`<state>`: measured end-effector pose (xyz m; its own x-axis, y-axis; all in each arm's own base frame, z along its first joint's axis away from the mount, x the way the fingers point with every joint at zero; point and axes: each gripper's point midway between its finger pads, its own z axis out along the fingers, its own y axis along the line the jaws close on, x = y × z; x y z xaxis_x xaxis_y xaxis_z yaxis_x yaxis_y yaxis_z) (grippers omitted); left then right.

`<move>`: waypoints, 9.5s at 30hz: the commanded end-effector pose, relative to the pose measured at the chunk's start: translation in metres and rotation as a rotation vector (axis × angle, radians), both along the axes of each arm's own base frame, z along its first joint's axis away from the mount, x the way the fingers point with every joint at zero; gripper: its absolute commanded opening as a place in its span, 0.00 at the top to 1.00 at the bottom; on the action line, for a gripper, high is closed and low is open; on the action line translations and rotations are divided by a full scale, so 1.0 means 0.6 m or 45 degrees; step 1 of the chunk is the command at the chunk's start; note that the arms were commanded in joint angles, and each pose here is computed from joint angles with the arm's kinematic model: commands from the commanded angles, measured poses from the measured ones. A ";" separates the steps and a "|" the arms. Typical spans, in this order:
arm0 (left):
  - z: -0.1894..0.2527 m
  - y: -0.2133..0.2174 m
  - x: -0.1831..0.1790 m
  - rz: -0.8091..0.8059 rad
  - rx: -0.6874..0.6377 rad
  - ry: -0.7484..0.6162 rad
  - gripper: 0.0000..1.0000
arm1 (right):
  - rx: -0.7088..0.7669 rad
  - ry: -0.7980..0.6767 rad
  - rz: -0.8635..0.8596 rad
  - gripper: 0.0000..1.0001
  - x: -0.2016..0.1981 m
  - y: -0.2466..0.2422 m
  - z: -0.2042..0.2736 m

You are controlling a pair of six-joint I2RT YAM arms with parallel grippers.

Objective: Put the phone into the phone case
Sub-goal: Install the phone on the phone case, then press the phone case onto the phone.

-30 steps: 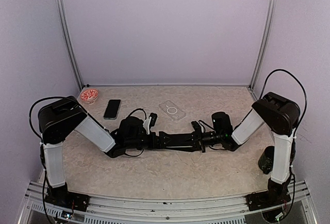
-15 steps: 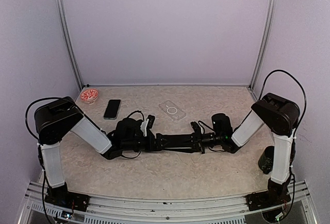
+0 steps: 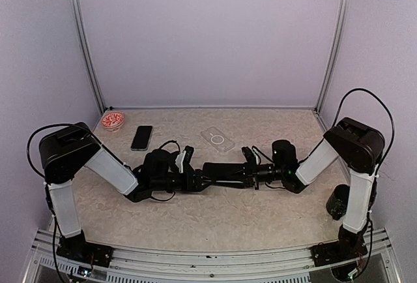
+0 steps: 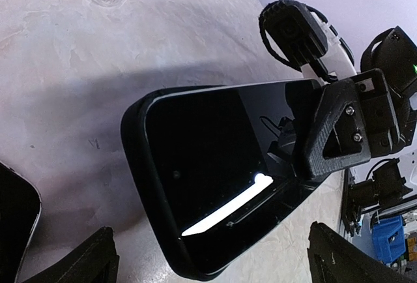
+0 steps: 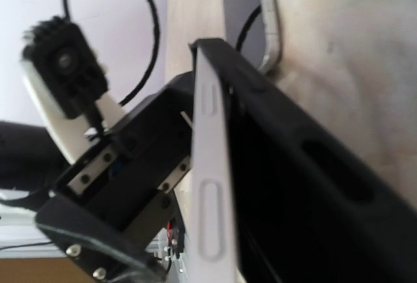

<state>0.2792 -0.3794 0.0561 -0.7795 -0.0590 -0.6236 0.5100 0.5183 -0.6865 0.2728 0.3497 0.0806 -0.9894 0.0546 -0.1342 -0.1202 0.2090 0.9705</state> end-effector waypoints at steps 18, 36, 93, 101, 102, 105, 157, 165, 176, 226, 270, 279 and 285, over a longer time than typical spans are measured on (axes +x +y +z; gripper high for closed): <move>0.089 -0.038 -0.030 -0.252 -0.248 -0.080 0.11 | 0.104 -0.291 0.167 1.00 -0.039 0.013 0.059; 0.113 -0.049 -0.049 -0.346 -0.343 -0.067 0.27 | 0.064 -0.433 0.267 1.00 -0.066 0.033 0.057; 0.112 -0.051 -0.071 -0.410 -0.419 -0.029 0.91 | -0.058 -0.514 0.297 0.74 -0.072 0.029 0.040; 0.117 -0.039 -0.063 -0.373 -0.386 -0.066 0.97 | -0.175 -0.558 0.281 0.70 -0.064 0.019 0.046; 0.118 -0.037 -0.062 -0.368 -0.380 -0.073 0.98 | -0.190 -0.564 0.280 0.69 -0.064 0.017 0.047; 0.122 -0.033 -0.061 -0.362 -0.363 -0.098 0.99 | -0.231 -0.580 0.271 0.67 -0.062 0.009 0.052; 0.240 0.001 -0.122 -0.485 -0.423 -0.390 1.00 | -0.255 -0.989 0.255 0.34 -0.109 -0.075 0.184; 0.270 0.008 -0.156 -0.577 -0.508 -0.424 1.00 | -0.026 -1.014 0.365 0.25 -0.147 -0.061 0.208; 0.300 0.015 -0.190 -0.696 -0.621 -0.464 1.00 | 0.116 -1.019 0.434 0.23 -0.161 -0.051 0.229; 0.263 -0.004 -0.181 -0.679 -0.615 -0.367 0.88 | 0.173 -0.983 0.421 1.00 -0.160 -0.033 0.230; 0.323 0.024 -0.156 -0.529 -0.641 -0.515 1.00 | 0.114 -0.985 0.400 0.32 -0.167 -0.029 0.222; 0.326 0.026 -0.157 -0.518 -0.638 -0.520 1.00 | 0.116 -0.982 0.428 0.27 -0.173 -0.016 0.219; 0.321 0.026 -0.158 -0.523 -0.627 -0.514 1.00 | 0.129 -0.985 0.420 0.32 -0.165 -0.009 0.226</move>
<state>0.1863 -0.3688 0.2284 -0.5767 -0.1050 -0.8102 0.8170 -0.0683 -0.5726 0.1706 0.3377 0.2081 -0.6022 -0.1832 -0.7771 -0.7876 -0.0227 0.6157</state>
